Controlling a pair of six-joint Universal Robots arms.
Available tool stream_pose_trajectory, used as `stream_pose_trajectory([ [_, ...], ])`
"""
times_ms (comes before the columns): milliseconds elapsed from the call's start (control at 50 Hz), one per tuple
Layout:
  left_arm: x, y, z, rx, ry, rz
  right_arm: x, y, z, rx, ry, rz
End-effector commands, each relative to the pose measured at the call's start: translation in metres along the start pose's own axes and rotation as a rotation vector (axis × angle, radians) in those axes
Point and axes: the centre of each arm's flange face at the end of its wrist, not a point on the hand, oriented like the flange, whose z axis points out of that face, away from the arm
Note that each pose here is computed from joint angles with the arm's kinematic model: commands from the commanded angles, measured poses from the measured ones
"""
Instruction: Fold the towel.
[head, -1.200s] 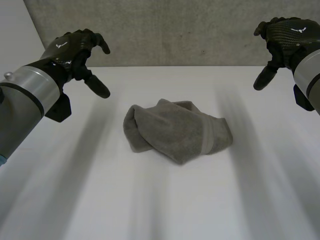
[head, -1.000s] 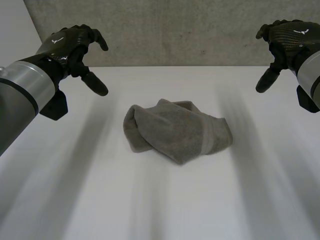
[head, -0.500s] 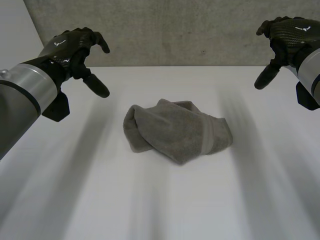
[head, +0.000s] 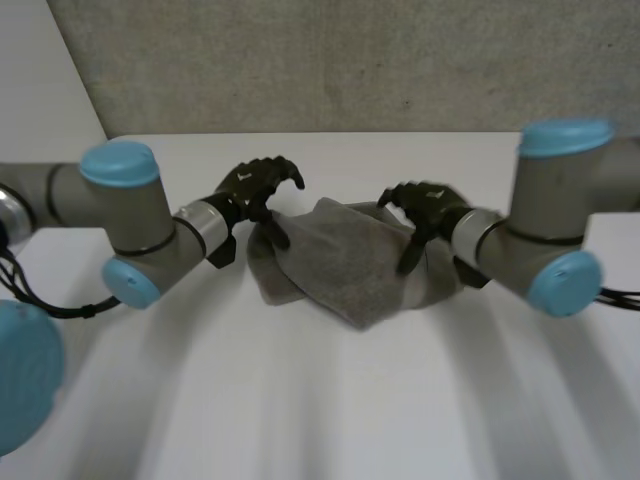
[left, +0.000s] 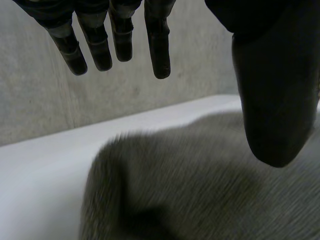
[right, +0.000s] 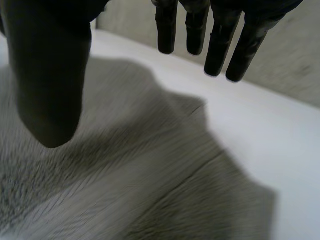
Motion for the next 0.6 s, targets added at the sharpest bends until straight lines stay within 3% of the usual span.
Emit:
stream_pose_trajectory([
  [20, -0.014, 0.036, 0.022, -0.024, -0.011, 0.145, -0.027, 0.044, 0.033, -0.066, -0.051, -0.019],
  [120, -0.011, 0.041, 0.020, -0.056, -0.009, 0.209, -0.027, 0.043, 0.037, -0.061, -0.047, -0.027],
  [220, 0.016, 0.010, 0.000, -0.079, 0.022, 0.215, -0.023, -0.011, 0.011, 0.056, -0.032, -0.042],
  [320, 0.032, -0.008, -0.031, -0.110, 0.035, 0.203, -0.027, -0.039, -0.020, 0.093, -0.040, -0.062],
  [460, 0.056, 0.002, -0.084, -0.203, 0.049, 0.167, -0.047, -0.017, -0.060, -0.023, -0.131, -0.157],
  [600, 0.087, 0.044, -0.151, -0.355, 0.081, 0.113, -0.054, 0.040, -0.098, -0.262, -0.194, -0.522],
])
